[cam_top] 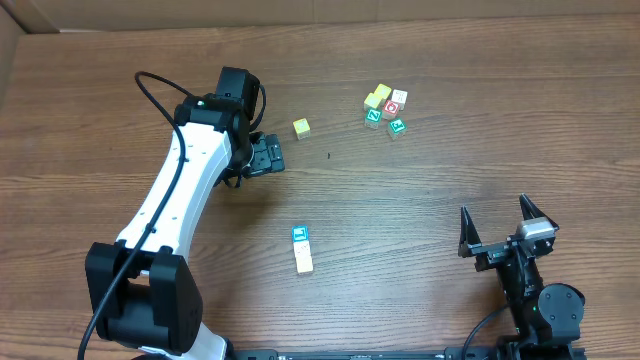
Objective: Flip 3 blocks
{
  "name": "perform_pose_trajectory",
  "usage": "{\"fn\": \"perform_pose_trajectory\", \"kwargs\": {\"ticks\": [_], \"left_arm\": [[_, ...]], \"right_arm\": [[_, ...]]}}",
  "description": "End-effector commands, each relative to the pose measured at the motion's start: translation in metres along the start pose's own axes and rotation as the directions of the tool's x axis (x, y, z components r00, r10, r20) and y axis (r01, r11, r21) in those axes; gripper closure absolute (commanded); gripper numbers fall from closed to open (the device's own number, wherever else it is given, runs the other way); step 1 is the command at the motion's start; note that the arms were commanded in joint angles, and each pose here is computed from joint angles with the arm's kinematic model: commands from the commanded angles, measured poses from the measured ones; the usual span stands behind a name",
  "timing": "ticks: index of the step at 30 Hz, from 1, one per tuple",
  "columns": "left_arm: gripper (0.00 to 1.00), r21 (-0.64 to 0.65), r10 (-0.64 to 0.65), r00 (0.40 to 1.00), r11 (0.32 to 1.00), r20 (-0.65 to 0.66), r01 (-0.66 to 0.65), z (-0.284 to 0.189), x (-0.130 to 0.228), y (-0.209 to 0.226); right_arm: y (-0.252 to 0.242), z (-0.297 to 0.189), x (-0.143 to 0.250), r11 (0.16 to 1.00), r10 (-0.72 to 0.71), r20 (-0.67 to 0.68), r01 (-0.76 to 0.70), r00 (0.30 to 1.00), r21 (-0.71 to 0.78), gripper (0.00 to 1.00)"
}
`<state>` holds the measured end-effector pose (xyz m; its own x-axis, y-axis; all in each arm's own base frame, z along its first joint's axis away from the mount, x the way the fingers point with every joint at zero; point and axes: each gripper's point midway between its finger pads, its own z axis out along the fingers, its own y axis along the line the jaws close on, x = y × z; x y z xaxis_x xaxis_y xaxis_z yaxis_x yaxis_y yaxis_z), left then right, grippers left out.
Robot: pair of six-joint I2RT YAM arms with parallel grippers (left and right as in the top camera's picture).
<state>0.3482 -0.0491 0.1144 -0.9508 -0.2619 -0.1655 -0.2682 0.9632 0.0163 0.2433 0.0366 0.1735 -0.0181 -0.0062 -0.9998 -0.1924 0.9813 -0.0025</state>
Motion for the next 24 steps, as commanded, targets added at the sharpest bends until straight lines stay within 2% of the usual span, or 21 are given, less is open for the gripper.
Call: {"fn": "perform_pose_trajectory", "kwargs": {"ticks": [1,24], "left_arm": [[0.00,-0.004,-0.003,1.000,1.000,0.012,0.003,-0.0017,-0.0041,-0.0004],[0.01,0.002,-0.003,1.000,1.000,0.025,0.003,-0.0065,-0.0045,-0.0010]], "right_arm": [[0.0013,0.0000,0.0010,1.000,-0.005,0.007,0.005,1.000,-0.006,0.00],[0.0013,0.0000,0.0010,1.000,-0.005,0.007,0.005,1.000,-0.006,0.00]]}}
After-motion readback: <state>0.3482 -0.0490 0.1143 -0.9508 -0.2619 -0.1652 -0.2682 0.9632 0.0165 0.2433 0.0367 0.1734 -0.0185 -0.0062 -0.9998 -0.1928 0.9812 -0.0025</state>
